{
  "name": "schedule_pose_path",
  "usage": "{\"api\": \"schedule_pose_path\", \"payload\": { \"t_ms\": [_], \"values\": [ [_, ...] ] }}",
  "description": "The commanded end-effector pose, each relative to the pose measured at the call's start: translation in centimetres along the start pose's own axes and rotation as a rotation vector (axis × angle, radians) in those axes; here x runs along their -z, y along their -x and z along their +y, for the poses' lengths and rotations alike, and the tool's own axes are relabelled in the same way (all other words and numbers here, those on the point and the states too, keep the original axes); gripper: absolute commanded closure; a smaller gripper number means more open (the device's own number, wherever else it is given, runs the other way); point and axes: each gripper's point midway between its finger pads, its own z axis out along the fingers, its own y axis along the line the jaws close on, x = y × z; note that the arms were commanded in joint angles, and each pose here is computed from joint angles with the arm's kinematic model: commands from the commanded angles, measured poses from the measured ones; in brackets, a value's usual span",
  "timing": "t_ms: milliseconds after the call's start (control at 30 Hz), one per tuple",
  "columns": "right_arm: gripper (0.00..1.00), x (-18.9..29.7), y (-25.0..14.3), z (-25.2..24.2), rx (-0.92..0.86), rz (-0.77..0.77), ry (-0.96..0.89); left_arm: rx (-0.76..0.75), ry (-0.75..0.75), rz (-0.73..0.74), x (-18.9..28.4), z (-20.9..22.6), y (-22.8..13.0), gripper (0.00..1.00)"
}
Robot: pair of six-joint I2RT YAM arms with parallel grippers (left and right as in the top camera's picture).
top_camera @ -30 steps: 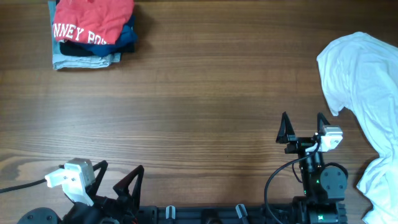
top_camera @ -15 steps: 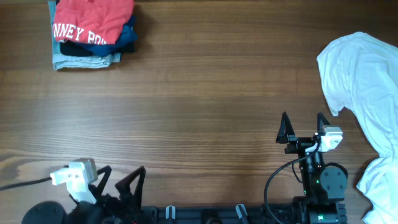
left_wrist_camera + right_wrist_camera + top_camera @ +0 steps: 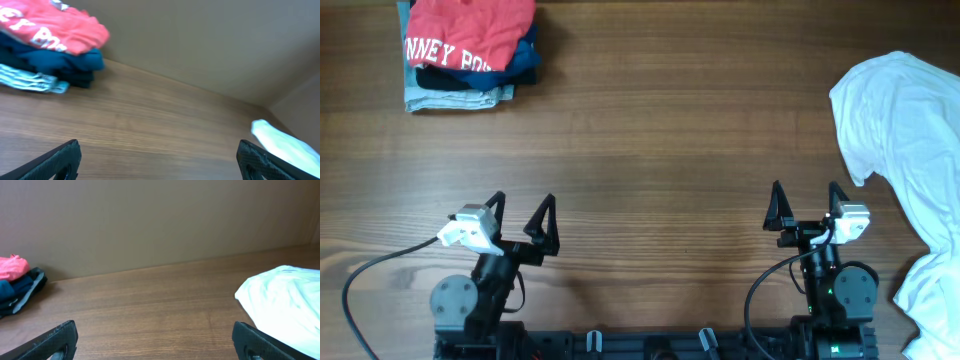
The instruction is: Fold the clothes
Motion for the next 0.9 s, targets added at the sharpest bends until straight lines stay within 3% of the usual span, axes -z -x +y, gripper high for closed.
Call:
{"api": "schedule_pose_path", "payload": {
  "t_ms": [0, 133, 267, 400, 867],
  "values": [
    [0.0, 0.1, 0.2, 0.2, 0.011, -0.009, 0.013, -0.015, 0.138, -0.068, -0.3, 3.3, -0.6, 0.0],
    [0.0, 0.1, 0.2, 0.2, 0.011, -0.009, 0.013, -0.145, 0.135, -0.079, -1.0, 3.9, -1.5, 0.0],
    [0.0, 0.1, 0.2, 0.2, 0.011, -0.009, 0.013, -0.179, 0.154, -0.146, -1.5, 4.7, -1.5, 0.0],
    [0.0, 0.1, 0.2, 0.2, 0.011, -0.009, 0.013, -0.196, 0.179, -0.09, -1.5, 5.4, -2.8, 0.0],
    [0.0, 0.1, 0.2, 0.2, 0.011, -0.009, 0.013, -0.195, 0.185, -0.094, -1.5, 5.6, -2.6, 0.0]
  ]
}}
